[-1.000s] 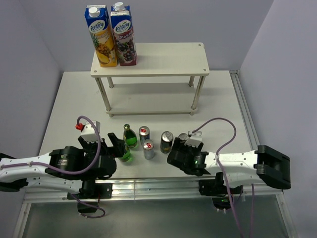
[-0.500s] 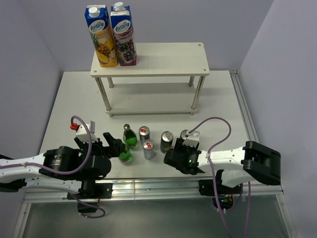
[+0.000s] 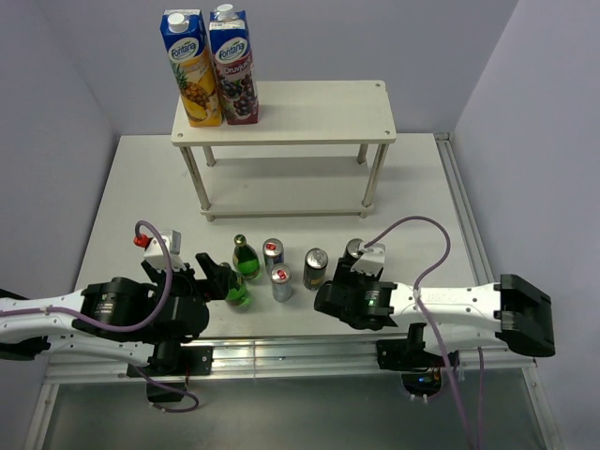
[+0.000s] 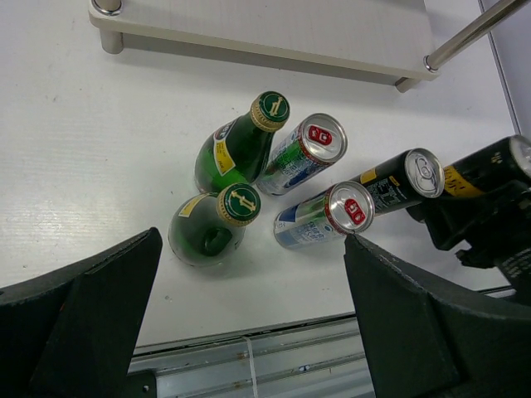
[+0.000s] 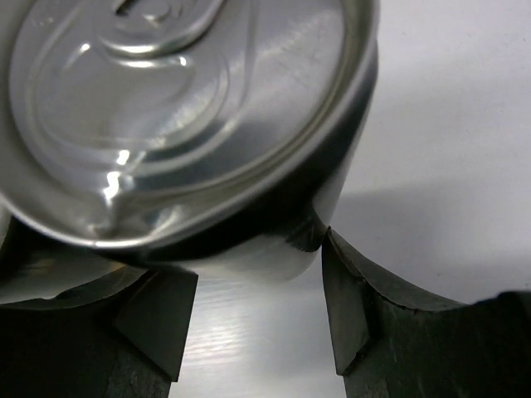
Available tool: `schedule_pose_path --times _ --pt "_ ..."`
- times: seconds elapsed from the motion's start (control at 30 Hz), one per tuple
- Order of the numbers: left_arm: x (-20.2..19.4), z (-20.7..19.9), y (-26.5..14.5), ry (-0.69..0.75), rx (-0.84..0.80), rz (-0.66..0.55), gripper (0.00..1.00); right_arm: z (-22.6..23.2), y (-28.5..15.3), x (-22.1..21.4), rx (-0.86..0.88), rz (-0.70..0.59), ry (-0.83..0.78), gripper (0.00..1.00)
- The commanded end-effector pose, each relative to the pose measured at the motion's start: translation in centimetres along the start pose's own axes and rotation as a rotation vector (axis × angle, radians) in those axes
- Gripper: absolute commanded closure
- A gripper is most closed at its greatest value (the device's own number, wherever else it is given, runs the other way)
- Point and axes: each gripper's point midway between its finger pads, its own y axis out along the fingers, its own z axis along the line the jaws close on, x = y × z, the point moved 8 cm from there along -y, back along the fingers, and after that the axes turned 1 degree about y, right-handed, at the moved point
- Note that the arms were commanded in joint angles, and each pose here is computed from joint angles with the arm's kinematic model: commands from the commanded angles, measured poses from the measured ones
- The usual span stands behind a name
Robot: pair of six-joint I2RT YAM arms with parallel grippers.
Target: Place and organize the beverage onto the shelf
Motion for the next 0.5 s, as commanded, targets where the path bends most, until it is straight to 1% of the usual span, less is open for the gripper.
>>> schedule_pose_path --times 0.0,0.03,0.07,0.23,0.3,0.33,0.4,0.47 --pt "0.0 0.3 0.0 0.035 0.012 -0.015 0.01 1.5 -1.9 4.8 0.05 -0.134 0.099 1.0" --pt "0.0 0.3 0.1 0.035 0.012 -0.016 0.01 1.5 -2.2 5.4 0.05 -0.15 0.08 1.0" --pt "0.0 0.3 0.0 0.033 0.009 -0.014 0.01 2.0 -2.9 6.8 0.071 -0.164 0.104 1.0" --pt "0.1 0.5 -0.1 0.02 -0.004 -0.012 0.01 3.6 -5.0 11.6 0.105 -0.243 0.086 1.0" --pt "0.2 0.6 -0.2 0.01 -0.01 -0.01 0.01 4.3 -5.5 12.7 0.116 -0.263 0.079 1.0" --pt "0.2 0.7 -0.2 0.009 -0.011 -0.01 0.01 4.5 -5.6 13.3 0.112 -0.272 0.048 1.0" --pt "0.2 0.6 -0.2 0.008 -0.014 -0.009 0.01 5.6 -6.2 15.3 0.138 -0.293 0.074 1.0" --pt "0.1 0.6 -0.2 0.012 -0.015 -0.008 0.01 6.0 -6.5 17.4 0.145 -0.309 0.036 1.0"
